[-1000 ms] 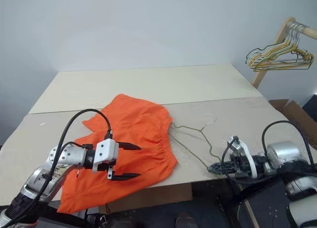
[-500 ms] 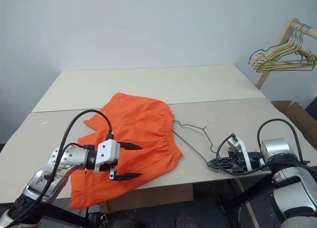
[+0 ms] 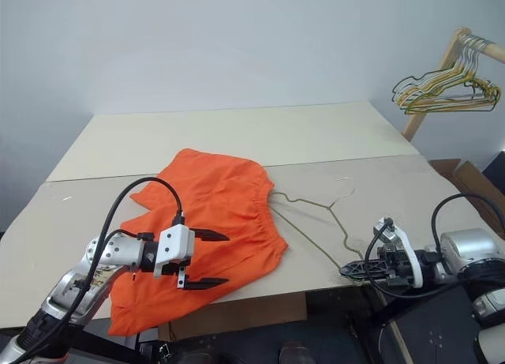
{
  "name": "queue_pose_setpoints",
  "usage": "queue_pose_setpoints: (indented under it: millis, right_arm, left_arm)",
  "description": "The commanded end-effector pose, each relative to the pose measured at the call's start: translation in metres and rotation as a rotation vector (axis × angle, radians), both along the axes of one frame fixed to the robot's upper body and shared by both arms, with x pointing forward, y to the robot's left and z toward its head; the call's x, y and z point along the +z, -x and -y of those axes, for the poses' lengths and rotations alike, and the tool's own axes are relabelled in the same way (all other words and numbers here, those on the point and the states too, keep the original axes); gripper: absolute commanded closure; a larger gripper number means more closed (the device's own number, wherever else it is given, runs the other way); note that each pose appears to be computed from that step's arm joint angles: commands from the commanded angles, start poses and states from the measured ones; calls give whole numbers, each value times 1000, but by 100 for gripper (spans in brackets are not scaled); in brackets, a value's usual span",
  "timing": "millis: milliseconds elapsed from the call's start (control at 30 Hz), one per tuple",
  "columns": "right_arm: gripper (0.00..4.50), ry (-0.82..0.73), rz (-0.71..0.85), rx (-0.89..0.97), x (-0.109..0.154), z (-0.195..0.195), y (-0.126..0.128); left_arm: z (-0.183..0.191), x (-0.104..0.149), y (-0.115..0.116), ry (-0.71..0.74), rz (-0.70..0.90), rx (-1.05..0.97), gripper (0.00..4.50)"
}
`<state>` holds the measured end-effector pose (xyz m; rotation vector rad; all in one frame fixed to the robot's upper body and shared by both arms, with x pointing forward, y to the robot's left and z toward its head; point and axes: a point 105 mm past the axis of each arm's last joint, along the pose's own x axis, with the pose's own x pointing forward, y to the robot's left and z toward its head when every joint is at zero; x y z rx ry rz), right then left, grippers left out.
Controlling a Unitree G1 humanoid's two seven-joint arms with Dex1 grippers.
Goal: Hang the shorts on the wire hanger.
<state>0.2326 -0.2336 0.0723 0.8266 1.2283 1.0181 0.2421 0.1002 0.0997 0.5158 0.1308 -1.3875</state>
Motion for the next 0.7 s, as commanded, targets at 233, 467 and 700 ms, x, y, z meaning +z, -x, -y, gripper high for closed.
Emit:
queue_pose_setpoints:
  millis: [233, 467, 700]
  right_arm:
    - [450, 34, -18, 14, -6, -4, -16]
    - [450, -2, 44, 30, 2, -11, -25]
    - [450, -31, 65, 84, 9, -16, -21]
  left_arm:
    - [2, -3, 3, -36, 35, -18, 5]
    - [2, 0, 2, -23, 38, -10, 5]
    - [1, -7, 3, -40, 17, -10, 5]
